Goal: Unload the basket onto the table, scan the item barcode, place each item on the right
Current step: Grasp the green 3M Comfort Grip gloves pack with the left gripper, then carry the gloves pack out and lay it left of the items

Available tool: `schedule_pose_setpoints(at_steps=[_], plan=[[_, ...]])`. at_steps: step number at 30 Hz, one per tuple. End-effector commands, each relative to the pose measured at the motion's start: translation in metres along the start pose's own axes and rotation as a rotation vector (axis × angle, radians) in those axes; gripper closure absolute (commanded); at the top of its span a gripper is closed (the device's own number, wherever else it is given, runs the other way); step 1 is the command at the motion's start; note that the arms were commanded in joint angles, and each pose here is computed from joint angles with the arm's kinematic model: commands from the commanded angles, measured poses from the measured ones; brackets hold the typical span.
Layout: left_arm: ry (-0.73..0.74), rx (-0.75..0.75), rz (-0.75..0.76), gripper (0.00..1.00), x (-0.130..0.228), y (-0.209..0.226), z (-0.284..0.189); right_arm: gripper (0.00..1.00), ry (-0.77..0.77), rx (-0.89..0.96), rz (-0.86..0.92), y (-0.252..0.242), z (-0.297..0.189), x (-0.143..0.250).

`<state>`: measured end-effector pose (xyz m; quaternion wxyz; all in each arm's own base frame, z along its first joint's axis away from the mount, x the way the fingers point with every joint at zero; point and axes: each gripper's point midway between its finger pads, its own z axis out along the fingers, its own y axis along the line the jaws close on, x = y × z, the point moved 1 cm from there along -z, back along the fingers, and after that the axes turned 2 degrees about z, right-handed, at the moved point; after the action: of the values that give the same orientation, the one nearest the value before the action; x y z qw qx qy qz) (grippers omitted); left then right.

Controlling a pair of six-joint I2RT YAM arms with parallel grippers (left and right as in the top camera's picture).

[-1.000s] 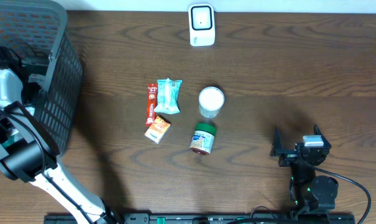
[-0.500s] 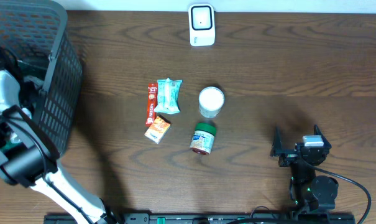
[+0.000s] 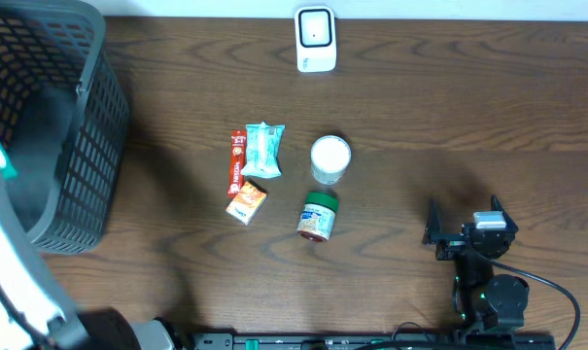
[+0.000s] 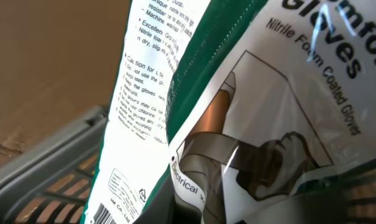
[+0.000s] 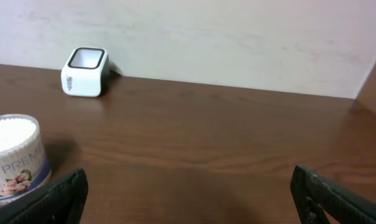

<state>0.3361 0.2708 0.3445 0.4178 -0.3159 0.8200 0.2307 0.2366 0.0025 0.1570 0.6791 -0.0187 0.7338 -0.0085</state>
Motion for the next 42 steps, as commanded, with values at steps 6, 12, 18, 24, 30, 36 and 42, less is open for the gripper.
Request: schedule_pose_setpoints(at_steps=[6, 12, 18, 24, 30, 36, 42], plan=[[-0.318, 0.276, -0.097, 0.93, -0.055, -0.044, -0.139, 0.01, 0.005, -0.008, -0.01, 0.001, 0.0, 0.001], [-0.389, 0.531, -0.046, 0.93, -0.042, -0.095, -0.227, 0.01, 0.005, -0.008, -0.01, 0.001, 0.0, 0.002], [-0.117, 0.665, 0.022, 0.93, 0.024, -0.146, -0.232, 0.01, 0.005, -0.008, -0.01, 0.001, 0.0, 0.001], [0.245, 0.603, 0.24, 0.93, 0.113, -0.19, -0.186, 0.01, 0.005, -0.007, -0.01, 0.001, 0.0, 0.001], [0.515, 0.5, 0.413, 0.93, 0.191, -0.225, -0.132, 0.01, 0.005, -0.008, -0.01, 0.001, 0.0, 0.002], [0.705, 0.4, 0.516, 0.93, 0.257, -0.245, -0.087, 0.01, 0.005, -0.008, -0.01, 0.001, 0.0, 0.001], [0.784, 0.329, 0.48, 0.93, 0.298, -0.262, -0.05, 0.01, 0.005, -0.007, -0.01, 0.001, 0.0, 0.002]])
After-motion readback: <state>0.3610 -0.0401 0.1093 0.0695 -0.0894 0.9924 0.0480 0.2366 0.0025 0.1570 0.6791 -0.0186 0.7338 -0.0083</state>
